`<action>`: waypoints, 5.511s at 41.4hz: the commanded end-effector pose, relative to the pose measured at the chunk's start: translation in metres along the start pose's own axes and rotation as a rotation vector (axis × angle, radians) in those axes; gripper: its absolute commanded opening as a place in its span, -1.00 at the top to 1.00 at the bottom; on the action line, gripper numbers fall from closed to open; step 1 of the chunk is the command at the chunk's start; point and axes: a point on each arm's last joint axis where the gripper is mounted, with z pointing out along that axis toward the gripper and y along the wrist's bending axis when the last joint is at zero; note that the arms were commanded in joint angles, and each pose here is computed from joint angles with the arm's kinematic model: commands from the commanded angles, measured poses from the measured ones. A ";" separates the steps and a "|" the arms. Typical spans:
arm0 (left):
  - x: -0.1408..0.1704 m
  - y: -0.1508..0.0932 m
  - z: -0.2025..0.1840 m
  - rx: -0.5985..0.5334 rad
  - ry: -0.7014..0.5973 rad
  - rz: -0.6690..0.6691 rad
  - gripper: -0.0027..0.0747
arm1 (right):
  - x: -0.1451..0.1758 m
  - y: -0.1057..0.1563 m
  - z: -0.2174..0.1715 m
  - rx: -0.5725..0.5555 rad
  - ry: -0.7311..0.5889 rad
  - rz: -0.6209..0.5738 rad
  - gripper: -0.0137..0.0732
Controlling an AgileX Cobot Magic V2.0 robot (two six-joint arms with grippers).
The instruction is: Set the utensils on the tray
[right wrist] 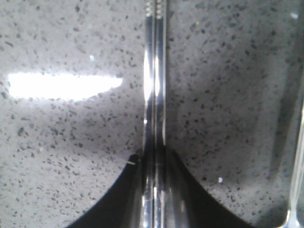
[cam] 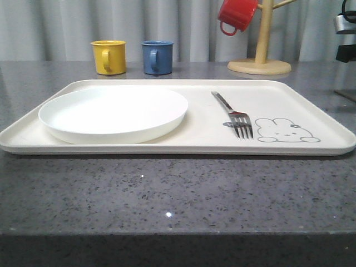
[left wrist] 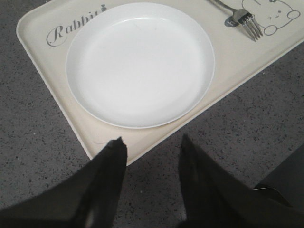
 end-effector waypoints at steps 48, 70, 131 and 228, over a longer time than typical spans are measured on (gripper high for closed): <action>-0.012 0.000 -0.008 0.002 -0.103 -0.003 0.20 | 0.009 0.124 -0.028 -0.369 0.008 -0.025 0.37; -0.012 0.000 -0.008 0.002 -0.103 -0.003 0.20 | 0.022 0.111 -0.071 -0.280 -0.162 -0.222 0.02; -0.012 0.000 -0.008 0.002 -0.103 -0.003 0.20 | 0.003 -0.063 -0.024 0.099 -0.008 -0.033 0.65; -0.012 0.000 -0.008 0.002 -0.103 -0.003 0.20 | 0.243 0.074 -0.139 -0.238 -0.676 -0.505 0.05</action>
